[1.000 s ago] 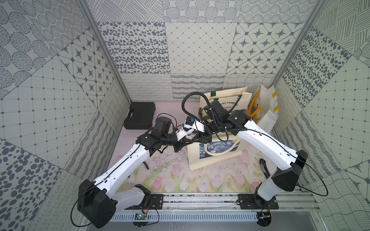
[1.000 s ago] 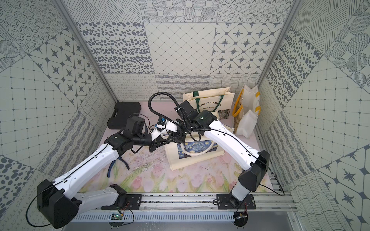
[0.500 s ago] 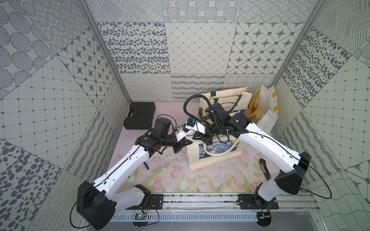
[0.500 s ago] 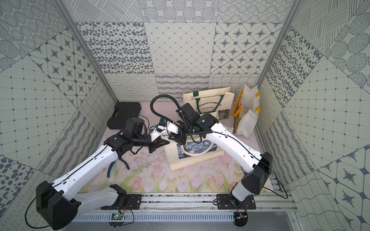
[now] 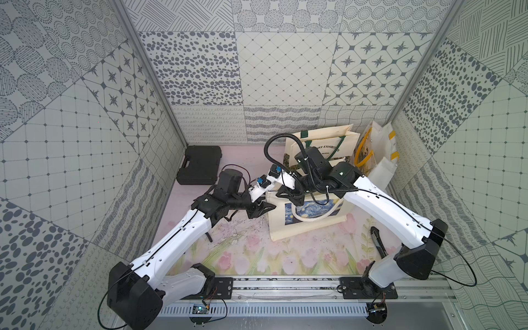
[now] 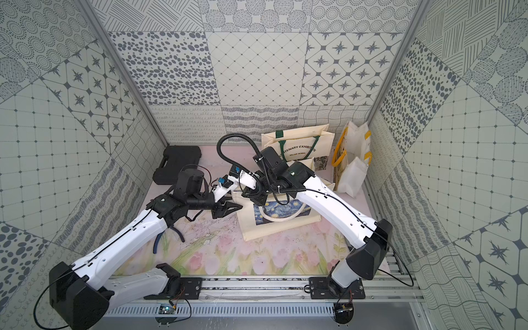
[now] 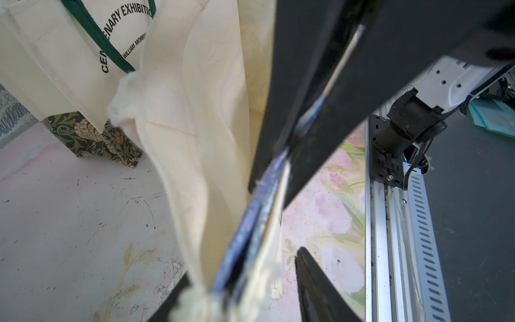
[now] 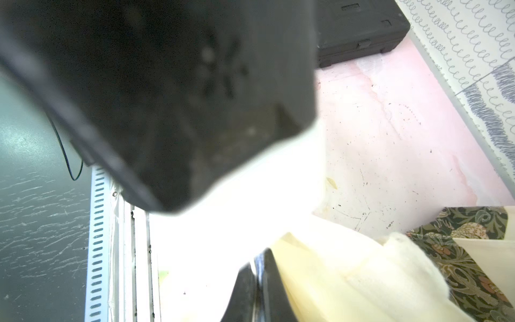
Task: Put away the canvas bag
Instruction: Press the canvas bag.
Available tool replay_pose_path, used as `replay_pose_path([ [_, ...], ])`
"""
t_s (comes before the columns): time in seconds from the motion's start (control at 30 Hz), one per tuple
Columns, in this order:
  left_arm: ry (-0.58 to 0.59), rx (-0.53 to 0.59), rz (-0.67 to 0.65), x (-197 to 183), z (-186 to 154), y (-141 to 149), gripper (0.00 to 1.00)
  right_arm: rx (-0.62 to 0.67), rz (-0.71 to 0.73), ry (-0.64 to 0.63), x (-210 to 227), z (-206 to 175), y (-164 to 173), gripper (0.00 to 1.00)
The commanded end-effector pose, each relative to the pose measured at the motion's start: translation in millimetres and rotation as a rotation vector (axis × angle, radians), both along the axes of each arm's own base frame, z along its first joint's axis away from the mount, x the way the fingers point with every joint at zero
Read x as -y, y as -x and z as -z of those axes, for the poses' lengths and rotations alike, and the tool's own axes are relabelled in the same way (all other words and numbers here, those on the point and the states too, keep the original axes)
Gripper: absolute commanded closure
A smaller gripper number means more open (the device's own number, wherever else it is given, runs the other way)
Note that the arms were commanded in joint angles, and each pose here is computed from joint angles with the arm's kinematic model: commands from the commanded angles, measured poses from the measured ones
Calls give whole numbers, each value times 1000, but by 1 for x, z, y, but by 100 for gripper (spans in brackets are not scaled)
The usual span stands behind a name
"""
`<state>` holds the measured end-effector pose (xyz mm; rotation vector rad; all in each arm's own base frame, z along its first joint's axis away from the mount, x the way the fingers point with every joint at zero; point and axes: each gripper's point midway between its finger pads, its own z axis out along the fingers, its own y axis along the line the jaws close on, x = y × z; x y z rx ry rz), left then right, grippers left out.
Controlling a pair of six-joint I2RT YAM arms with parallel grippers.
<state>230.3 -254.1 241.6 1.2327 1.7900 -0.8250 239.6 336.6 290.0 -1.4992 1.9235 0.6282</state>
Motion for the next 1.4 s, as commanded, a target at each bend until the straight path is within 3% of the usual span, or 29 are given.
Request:
replay_pose_path([
  [0.0, 86, 34, -19, 6, -18, -6, 48, 21, 32, -152, 2, -51, -1, 100],
  [0.27, 113, 29, -24, 10, -19, -10, 48, -62, 17, -355, 14, -99, 4, 100],
  [0.5, 120, 25, -20, 13, -21, -14, 51, -109, 4, -441, 20, -118, 4, 100],
  [0.53, 119, 23, -19, 13, -20, -14, 57, -114, 1, -450, 20, -120, 5, 100],
  [0.63, 119, 24, -17, 13, -20, -14, 100, -109, 7, -461, 22, -124, 3, 100],
  [0.8, 118, 16, -18, 13, -18, -13, 98, -92, 25, -473, 27, -132, -1, 100],
  [0.87, 118, 10, -21, 13, -18, -13, 66, -89, 29, -492, 31, -139, -2, 100],
  [0.9, 117, 7, -22, 12, -16, -13, 64, -95, 31, -504, 32, -143, -3, 100],
  [0.93, 117, 4, -19, 13, -16, -12, 66, -97, 34, -519, 34, -148, -4, 100],
  [1.0, 115, -3, -10, 13, -15, -11, 95, -99, 41, -540, 38, -155, -6, 100],
  [1.03, 112, -5, -5, 13, -14, -10, 100, -101, 47, -550, 39, -158, -8, 100],
  [1.17, 105, -26, 5, 14, -12, -8, 97, -113, 56, -595, 47, -169, -12, 100],
  [1.23, 103, -28, -6, 12, -10, -8, 69, -114, 58, -610, 49, -172, -12, 100],
  [1.27, 104, -29, -6, 12, -9, -7, 70, -114, 58, -618, 50, -174, -12, 100],
  [1.37, 106, -33, 3, 12, -8, -5, 94, -117, 56, -649, 54, -182, -12, 100],
])
